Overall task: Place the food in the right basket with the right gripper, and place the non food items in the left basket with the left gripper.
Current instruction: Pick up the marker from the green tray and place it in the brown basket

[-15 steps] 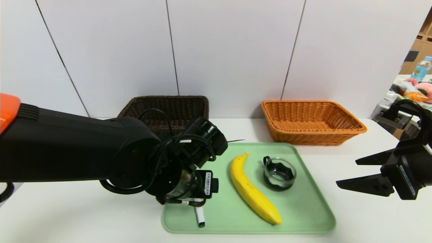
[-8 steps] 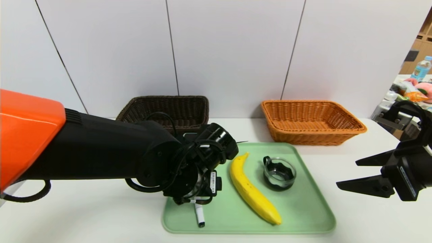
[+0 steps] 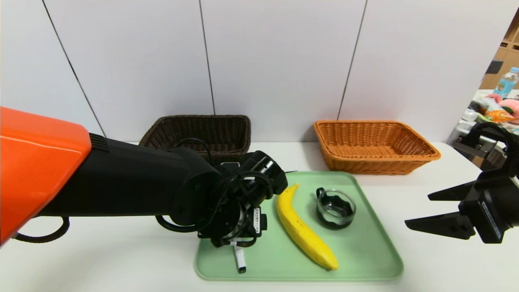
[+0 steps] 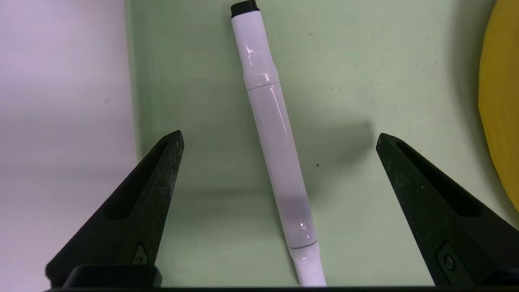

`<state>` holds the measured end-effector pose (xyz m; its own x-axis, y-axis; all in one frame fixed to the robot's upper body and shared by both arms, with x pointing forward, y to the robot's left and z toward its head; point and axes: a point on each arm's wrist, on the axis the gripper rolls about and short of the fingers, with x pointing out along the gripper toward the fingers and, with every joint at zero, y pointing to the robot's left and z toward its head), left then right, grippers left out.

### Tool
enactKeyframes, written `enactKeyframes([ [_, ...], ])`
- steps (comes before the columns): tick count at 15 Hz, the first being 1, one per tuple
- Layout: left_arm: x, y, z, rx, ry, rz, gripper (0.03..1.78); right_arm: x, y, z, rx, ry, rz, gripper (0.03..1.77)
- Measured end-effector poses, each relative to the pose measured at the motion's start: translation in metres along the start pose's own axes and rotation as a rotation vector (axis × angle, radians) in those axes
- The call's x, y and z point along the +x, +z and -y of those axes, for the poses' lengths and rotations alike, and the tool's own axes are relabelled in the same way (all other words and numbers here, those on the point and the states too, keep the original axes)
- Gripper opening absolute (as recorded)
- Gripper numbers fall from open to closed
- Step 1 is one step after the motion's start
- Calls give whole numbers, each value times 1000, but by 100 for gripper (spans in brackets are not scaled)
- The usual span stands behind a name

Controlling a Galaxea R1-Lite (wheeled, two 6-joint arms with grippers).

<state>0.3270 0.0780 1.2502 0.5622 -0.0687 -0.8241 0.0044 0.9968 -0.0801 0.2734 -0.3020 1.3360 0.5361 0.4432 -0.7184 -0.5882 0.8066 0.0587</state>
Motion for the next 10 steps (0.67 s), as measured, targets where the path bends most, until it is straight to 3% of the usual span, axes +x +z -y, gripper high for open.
enactKeyframes([
  [10, 4, -2, 0, -10, 9, -11, 169, 0, 0, 0, 1, 2, 0, 170],
])
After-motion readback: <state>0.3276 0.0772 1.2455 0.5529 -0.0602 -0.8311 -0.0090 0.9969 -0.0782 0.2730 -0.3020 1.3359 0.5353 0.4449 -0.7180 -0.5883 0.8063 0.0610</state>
